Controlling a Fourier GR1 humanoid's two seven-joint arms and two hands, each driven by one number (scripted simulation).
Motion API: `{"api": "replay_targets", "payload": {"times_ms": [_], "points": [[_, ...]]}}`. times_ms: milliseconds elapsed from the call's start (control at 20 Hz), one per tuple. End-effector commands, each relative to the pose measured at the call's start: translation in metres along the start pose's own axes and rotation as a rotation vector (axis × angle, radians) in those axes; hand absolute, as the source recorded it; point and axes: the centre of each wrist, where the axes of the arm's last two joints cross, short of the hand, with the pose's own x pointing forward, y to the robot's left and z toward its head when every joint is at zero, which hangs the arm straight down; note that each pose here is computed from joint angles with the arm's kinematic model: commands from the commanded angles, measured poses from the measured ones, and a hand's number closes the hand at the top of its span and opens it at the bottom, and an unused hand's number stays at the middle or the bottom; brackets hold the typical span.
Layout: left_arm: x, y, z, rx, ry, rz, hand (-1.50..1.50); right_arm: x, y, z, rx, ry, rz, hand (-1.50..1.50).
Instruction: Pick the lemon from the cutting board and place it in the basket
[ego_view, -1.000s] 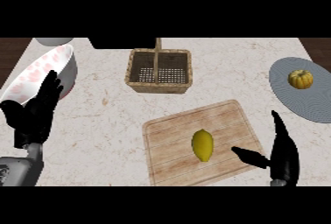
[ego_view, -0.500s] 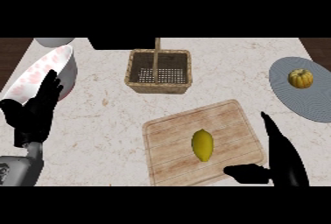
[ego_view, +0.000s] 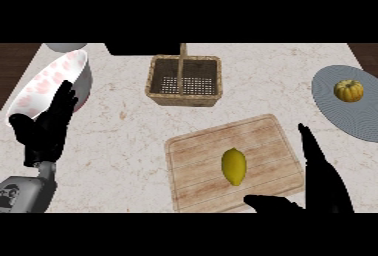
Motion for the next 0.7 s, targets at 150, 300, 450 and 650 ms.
{"api": "replay_targets", "payload": {"times_ms": [150, 300, 450, 650], "points": [[-0.005, -0.008, -0.013, 0.000, -0.008, 0.005, 0.00, 0.003, 0.015, 0.005, 0.015, 0.131, -0.005, -1.50], [0.011, -0.001, -0.011, 0.001, -0.001, 0.000, 0.00, 0.002, 0.039, 0.011, -0.007, 0.129, -0.030, -1.50], [0.003, 0.011, -0.001, -0.004, -0.011, 0.000, 0.00, -0.004, 0.060, 0.016, -0.049, 0.100, -0.015, -1.50], [0.021, -0.011, -0.005, -0.003, 0.001, 0.011, 0.00, -0.010, 0.076, 0.007, -0.076, 0.097, 0.012, -1.50]]}}
